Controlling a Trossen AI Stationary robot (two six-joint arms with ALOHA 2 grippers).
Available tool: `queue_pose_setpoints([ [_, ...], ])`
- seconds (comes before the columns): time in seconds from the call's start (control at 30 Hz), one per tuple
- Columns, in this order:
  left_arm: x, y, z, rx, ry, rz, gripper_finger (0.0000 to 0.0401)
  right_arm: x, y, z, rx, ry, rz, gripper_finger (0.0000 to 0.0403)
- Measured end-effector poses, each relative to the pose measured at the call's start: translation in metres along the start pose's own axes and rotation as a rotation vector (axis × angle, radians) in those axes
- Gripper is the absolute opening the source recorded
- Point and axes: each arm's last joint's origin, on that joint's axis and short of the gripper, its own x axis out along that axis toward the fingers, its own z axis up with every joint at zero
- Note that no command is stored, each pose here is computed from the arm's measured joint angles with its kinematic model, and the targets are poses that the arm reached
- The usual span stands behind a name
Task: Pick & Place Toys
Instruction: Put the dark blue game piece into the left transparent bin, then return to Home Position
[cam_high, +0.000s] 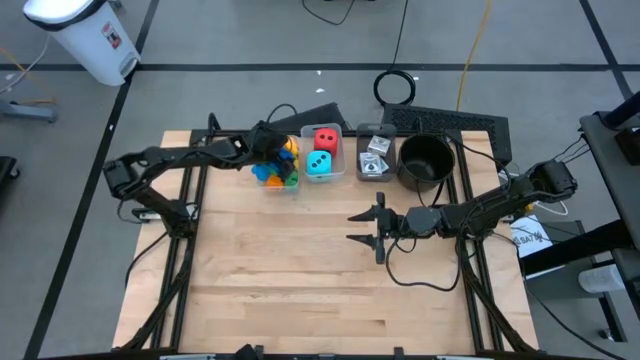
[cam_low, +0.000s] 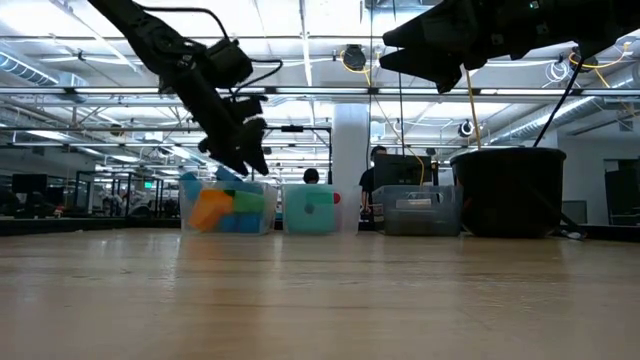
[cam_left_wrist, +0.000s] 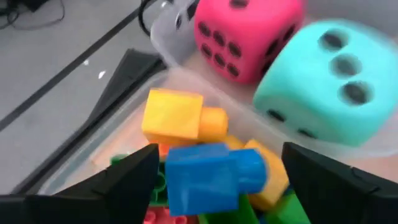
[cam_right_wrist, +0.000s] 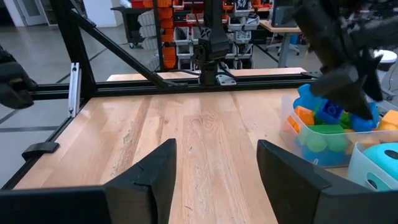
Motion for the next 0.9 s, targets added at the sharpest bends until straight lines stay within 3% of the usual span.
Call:
queue_pose_setpoints([
  [0.3, -0.047, 0.0, 0.012, -0.018, -0.083, -0.045, 0.038, 0.0, 0.0, 0.0, 0.0, 0.002, 0.0, 0.0194],
  [0.53, -0.128, 0.002, 0.016, 0.006, -0.237, -0.088, 0.0383, -0.005, -0.001, 0.007, -0.004, -0.022, -0.001, 0.0194],
  [0.67, -0.185, 0.007, 0.006, -0.009, -0.369, -0.124, 0.0383, -0.022, -0.004, 0.021, -0.016, -0.041, 0.004, 0.0194],
  [0.9, -0.27, 0.025, -0.037, -0.119, -0.566, -0.198, 0.0378, -0.079, -0.01, 0.047, 0.009, -0.052, 0.05, 0.0194],
])
